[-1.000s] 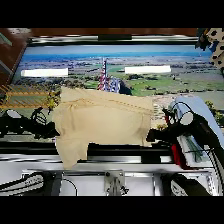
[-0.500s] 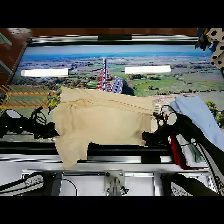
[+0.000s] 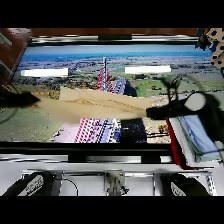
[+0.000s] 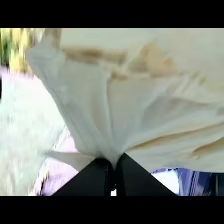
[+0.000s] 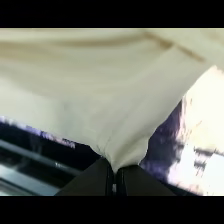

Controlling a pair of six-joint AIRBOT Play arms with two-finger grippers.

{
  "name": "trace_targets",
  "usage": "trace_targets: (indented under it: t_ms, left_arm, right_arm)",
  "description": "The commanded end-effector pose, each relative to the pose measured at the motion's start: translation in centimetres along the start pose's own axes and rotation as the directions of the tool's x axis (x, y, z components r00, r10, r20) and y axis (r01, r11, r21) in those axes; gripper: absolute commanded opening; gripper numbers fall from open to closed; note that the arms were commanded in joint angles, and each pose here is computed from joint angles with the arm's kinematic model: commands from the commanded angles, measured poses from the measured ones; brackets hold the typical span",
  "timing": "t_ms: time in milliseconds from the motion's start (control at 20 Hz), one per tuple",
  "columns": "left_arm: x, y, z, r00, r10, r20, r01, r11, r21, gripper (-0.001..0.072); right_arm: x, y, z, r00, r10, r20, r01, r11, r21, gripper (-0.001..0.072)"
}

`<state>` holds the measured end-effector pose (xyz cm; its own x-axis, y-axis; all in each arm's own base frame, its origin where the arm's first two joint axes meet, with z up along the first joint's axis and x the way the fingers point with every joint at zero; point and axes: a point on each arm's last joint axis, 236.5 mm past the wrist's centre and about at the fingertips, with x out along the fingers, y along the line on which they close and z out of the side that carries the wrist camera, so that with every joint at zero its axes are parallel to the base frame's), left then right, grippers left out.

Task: Fold the shirts.

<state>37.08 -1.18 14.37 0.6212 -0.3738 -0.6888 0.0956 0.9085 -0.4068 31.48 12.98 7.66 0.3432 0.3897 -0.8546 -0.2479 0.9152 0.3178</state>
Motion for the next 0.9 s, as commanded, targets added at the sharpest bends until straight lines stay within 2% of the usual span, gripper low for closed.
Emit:
trace_targets:
  t_ms: [0,100,200,300,350,450,600,700,850]
  left_arm:
    - [-17.8,-12.4,12.6,0.812,-0.144,0.565,0.0,0.969,0.247,0.0036]
    - [-30.6,-19.0,15.0,0.549,-0.222,0.806,-0.113,0.935,0.335,0.0037]
    - [-39.7,-23.9,13.3,0.344,-0.299,0.89,-0.185,0.908,0.377,0.0037]
    - [-44.0,-27.1,10.3,0.262,-0.354,0.898,-0.203,0.889,0.41,0.0037]
    - [-45.2,-28.0,8.9,0.242,-0.368,0.898,-0.212,0.883,0.419,0.0037]
    - [-46.0,-28.6,7.0,0.241,-0.362,0.901,-0.246,0.875,0.417,0.0037]
    - [-45.2,-26.7,6.2,0.291,-0.264,0.92,-0.323,0.878,0.354,0.0036]
    - [-43.2,-25.2,6.0,0.375,-0.201,0.905,-0.357,0.869,0.341,0.0037]
    - [-38.0,-22.3,5.6,0.555,-0.111,0.824,-0.345,0.871,0.35,0.0037]
  right_arm:
    - [-17.1,4.3,9.2,0.857,-0.016,0.514,0.116,0.98,-0.164,0.0063]
    - [-28.8,7.0,11.3,0.646,0.007,0.763,0.189,0.967,-0.169,0.0063]
    - [-37.7,9.9,10.6,0.461,0.07,0.885,0.212,0.959,-0.186,0.0063]
    - [-42.4,11.5,9.1,0.367,0.105,0.924,0.196,0.963,-0.187,0.0063]
    - [-43.4,11.9,8.4,0.356,0.111,0.928,0.188,0.964,-0.188,0.0063]
    - [-43.1,11.9,6.8,0.412,0.1,0.906,0.186,0.964,-0.19,0.0063]
    - [-40.4,11.2,4.2,0.558,0.059,0.828,0.187,0.963,-0.195,0.0063]
    - [-38.6,10.2,2.9,0.635,0.018,0.773,0.181,0.968,-0.171,0.0063]
    - [-36.3,7.6,1.6,0.722,-0.091,0.686,0.179,0.982,-0.059,0.0063]
